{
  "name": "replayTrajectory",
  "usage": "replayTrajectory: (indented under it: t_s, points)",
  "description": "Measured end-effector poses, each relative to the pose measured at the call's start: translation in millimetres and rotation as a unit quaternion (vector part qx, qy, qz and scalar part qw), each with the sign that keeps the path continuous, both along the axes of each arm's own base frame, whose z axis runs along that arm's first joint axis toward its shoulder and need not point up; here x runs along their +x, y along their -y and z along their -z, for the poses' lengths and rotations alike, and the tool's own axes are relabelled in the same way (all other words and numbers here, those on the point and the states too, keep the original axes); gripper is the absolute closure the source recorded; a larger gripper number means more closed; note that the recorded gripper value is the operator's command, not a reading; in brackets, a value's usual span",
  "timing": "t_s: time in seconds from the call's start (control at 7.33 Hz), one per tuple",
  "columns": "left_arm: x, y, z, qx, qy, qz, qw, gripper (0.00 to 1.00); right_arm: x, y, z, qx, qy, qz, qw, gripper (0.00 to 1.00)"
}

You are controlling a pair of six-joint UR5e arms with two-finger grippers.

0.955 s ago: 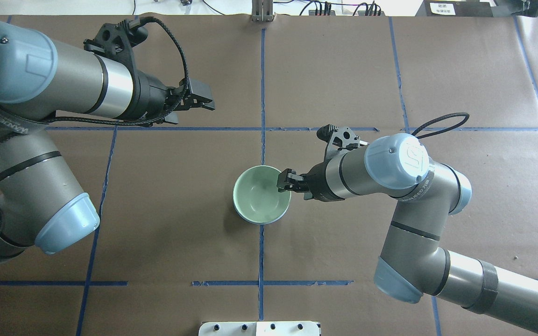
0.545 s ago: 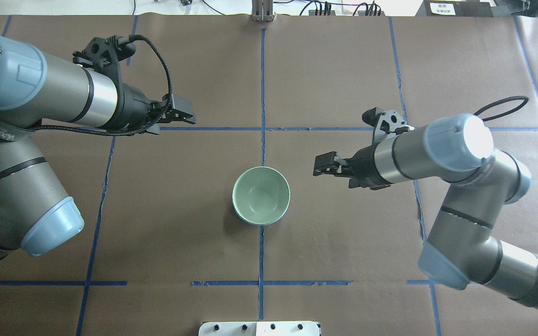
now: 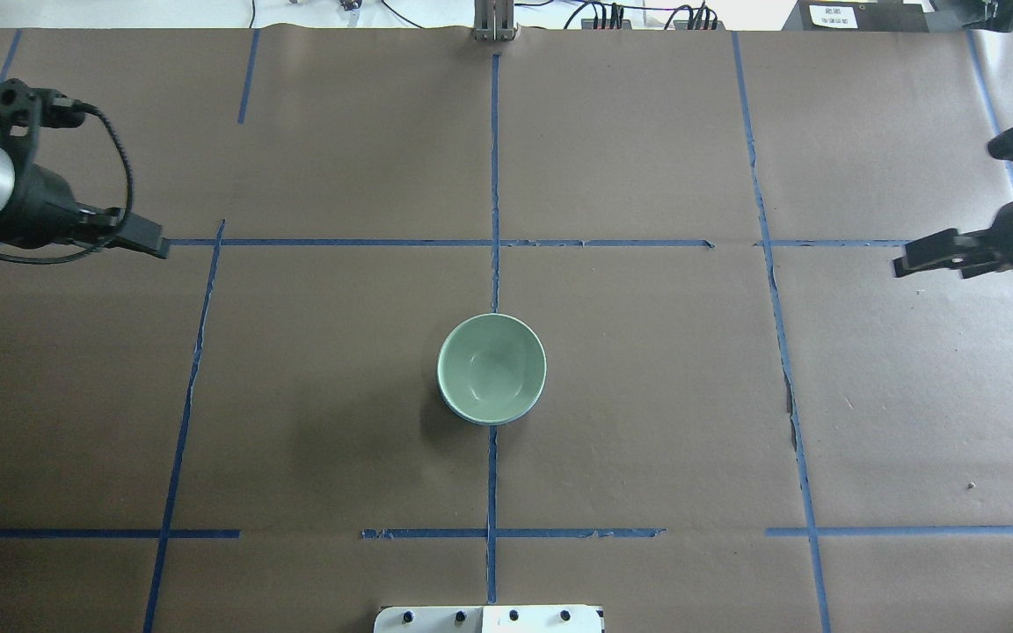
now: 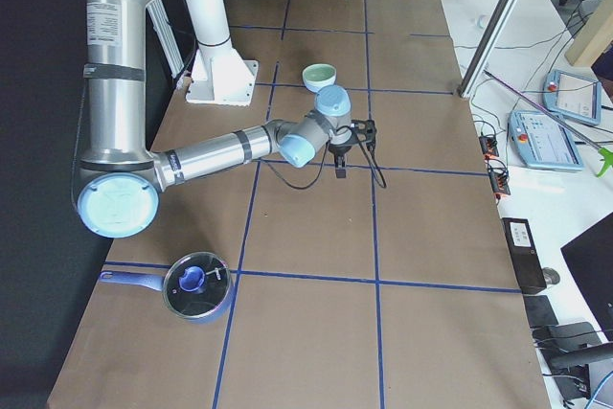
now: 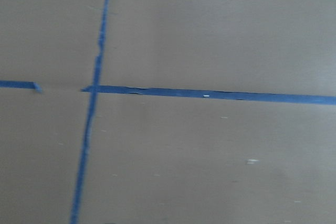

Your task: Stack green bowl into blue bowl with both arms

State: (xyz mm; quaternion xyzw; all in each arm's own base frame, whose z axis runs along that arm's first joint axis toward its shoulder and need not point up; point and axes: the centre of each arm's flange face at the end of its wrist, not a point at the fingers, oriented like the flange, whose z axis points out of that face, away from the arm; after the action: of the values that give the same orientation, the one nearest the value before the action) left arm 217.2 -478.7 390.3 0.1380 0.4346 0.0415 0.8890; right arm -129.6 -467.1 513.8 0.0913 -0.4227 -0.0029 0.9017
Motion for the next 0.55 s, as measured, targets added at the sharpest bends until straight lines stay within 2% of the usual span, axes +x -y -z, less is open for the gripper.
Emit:
replayTrajectory:
  t_s: [0.27,0.55]
  points:
    - [-98,14,-89,0.03,0.051,-0.038,0.9975,0.12,114,19,-65,0.018,-0.065,0.066,0.9955,0.0]
    - [-205,22,-162,0.02,0.07,-0.07,0.9949,0.07,177,33,-107,0.018,-0.08,0.126,0.9886,0.0]
